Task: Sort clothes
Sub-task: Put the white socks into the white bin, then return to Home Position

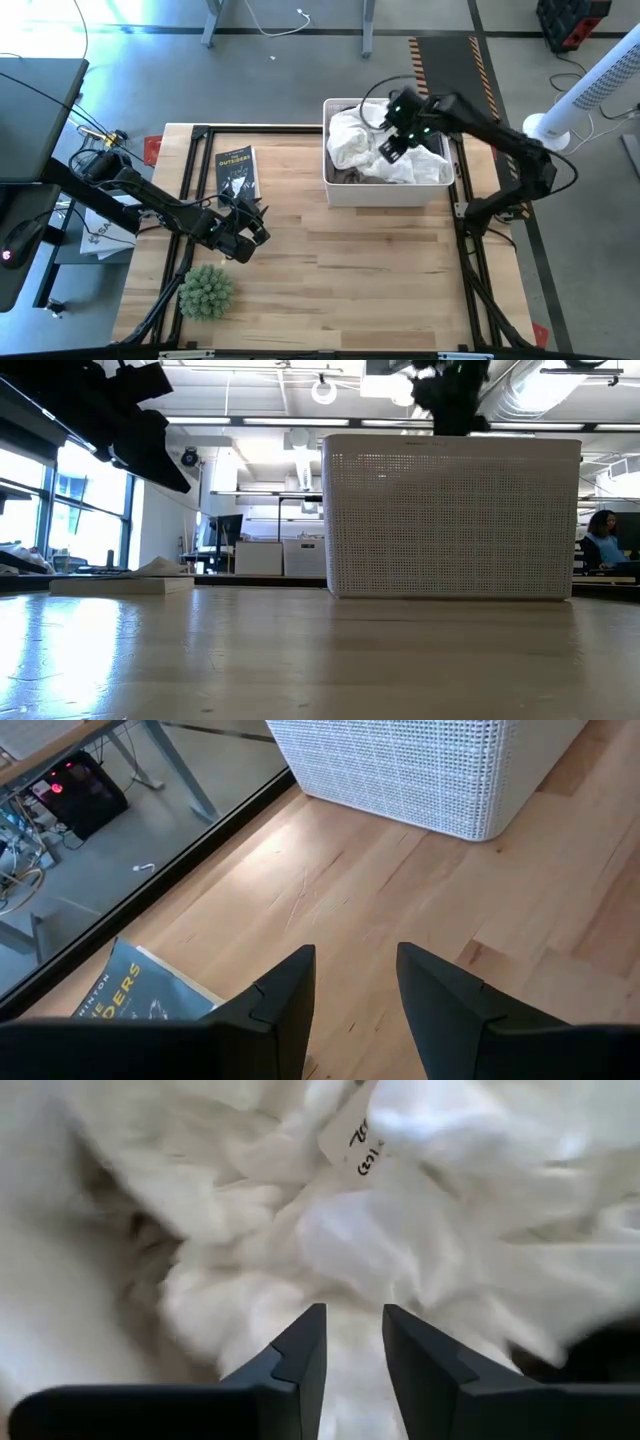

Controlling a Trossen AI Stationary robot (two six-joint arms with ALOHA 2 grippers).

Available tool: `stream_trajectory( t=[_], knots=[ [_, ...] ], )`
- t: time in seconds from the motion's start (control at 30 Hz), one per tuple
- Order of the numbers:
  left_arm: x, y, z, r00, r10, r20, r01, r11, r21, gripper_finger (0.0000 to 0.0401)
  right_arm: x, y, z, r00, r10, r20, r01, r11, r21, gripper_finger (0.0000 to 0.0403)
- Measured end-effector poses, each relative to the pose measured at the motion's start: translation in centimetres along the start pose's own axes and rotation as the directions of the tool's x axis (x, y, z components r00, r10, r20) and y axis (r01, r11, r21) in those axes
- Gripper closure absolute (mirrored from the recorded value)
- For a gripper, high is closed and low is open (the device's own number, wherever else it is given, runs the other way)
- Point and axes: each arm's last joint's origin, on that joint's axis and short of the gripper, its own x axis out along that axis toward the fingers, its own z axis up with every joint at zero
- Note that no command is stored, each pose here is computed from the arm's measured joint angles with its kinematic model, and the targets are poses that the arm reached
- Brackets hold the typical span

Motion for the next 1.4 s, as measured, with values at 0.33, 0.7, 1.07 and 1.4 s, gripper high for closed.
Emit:
stream_trajectory(
  t=[0.33, 0.7, 1.07, 1.4],
  knots=[
    [0.0, 0.0, 0.0, 1.000, 0.003, 0.004, -0.003, 1.000, 0.000, 0.0262, -6.8, 0.2, 2.3, 0.907, 0.151, 0.394, -0.022, 0.950, -0.313, 0.0304],
    [0.0, 0.0, 0.0, 1.000, 0.004, 0.003, -0.004, 1.000, -0.001, 0.0262, 10.4, -2.2, 1.9, 0.708, 0.400, 0.583, -0.258, 0.914, -0.314, 0.0304],
    [0.1, 0.0, 0.1, 1.000, 0.010, 0.007, -0.010, 1.000, -0.003, 0.0262, 17.5, -5.1, -1.9, 0.770, 0.367, 0.521, -0.425, 0.905, -0.009, 0.0304],
    [0.1, 0.0, 0.2, 1.000, 0.008, 0.019, -0.007, 1.000, -0.018, 0.0262, 6.7, -1.8, 0.8, 0.580, 0.666, 0.468, -0.658, 0.722, -0.213, 0.0304]
  ],
)
